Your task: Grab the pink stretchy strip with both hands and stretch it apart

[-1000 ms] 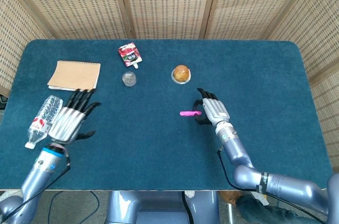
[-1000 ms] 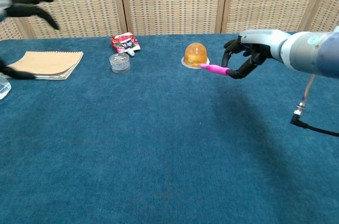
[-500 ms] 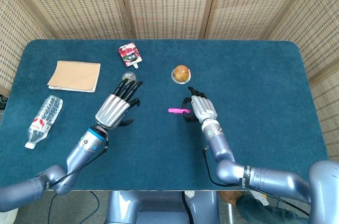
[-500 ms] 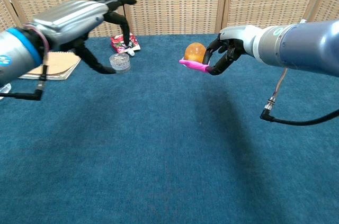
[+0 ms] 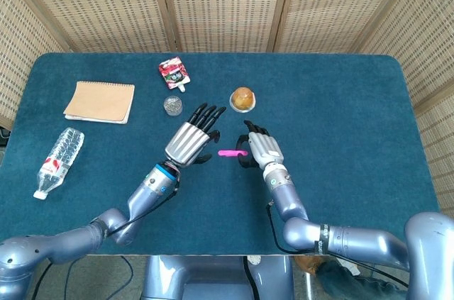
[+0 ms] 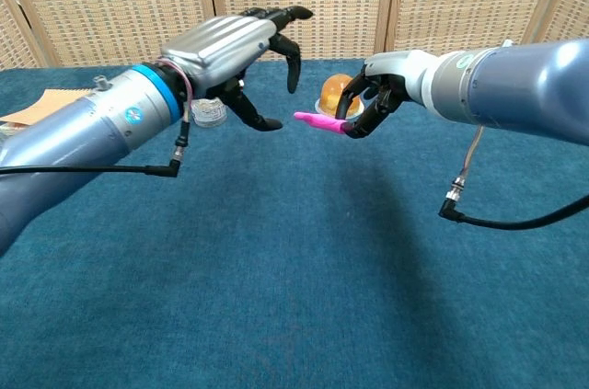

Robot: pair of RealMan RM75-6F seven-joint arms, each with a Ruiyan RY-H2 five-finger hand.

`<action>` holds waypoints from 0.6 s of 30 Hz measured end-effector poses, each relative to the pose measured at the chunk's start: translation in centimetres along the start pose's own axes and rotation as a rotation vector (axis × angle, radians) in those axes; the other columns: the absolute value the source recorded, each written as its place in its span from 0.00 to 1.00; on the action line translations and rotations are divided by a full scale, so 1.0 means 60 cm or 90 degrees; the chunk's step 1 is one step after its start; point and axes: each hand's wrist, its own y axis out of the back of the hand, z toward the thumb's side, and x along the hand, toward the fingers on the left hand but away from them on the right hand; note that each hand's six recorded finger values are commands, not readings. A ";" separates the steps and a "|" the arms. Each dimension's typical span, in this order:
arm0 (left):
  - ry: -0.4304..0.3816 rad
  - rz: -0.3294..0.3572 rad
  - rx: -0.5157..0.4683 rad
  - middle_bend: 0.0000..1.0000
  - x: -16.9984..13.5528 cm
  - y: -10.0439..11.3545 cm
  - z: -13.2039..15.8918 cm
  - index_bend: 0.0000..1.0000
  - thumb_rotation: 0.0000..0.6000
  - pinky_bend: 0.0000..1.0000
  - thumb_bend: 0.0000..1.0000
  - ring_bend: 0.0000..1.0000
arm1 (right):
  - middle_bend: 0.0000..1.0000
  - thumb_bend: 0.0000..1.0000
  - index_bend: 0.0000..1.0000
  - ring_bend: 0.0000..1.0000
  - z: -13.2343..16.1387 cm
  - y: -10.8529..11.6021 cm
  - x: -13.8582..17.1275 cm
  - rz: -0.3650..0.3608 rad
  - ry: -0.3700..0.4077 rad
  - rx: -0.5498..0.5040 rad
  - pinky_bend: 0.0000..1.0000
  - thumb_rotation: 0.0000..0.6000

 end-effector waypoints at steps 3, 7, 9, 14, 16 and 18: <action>-0.003 -0.001 -0.012 0.00 0.007 -0.006 0.014 0.54 1.00 0.00 0.23 0.00 | 0.05 0.64 0.75 0.00 0.004 -0.002 0.002 0.001 0.002 -0.002 0.00 1.00; -0.011 -0.001 -0.026 0.00 0.013 -0.012 0.033 0.58 1.00 0.00 0.23 0.00 | 0.06 0.64 0.75 0.00 0.002 -0.003 0.003 0.000 -0.001 -0.006 0.00 1.00; -0.014 -0.002 -0.025 0.00 0.014 -0.014 0.037 0.58 1.00 0.00 0.24 0.00 | 0.06 0.64 0.75 0.00 -0.001 -0.003 0.003 0.000 -0.003 -0.010 0.00 1.00; -0.018 -0.006 -0.022 0.00 0.016 -0.018 0.045 0.58 1.00 0.00 0.26 0.00 | 0.06 0.64 0.76 0.00 -0.005 0.000 0.004 -0.001 -0.004 -0.010 0.00 1.00; -0.019 -0.003 -0.018 0.00 0.017 -0.017 0.047 0.58 1.00 0.00 0.27 0.00 | 0.06 0.64 0.76 0.00 -0.006 0.002 0.004 -0.002 -0.004 -0.010 0.00 1.00; -0.020 -0.001 -0.009 0.00 0.018 -0.017 0.048 0.58 1.00 0.00 0.27 0.00 | 0.06 0.64 0.76 0.00 -0.009 0.002 0.005 -0.002 -0.006 -0.011 0.00 1.00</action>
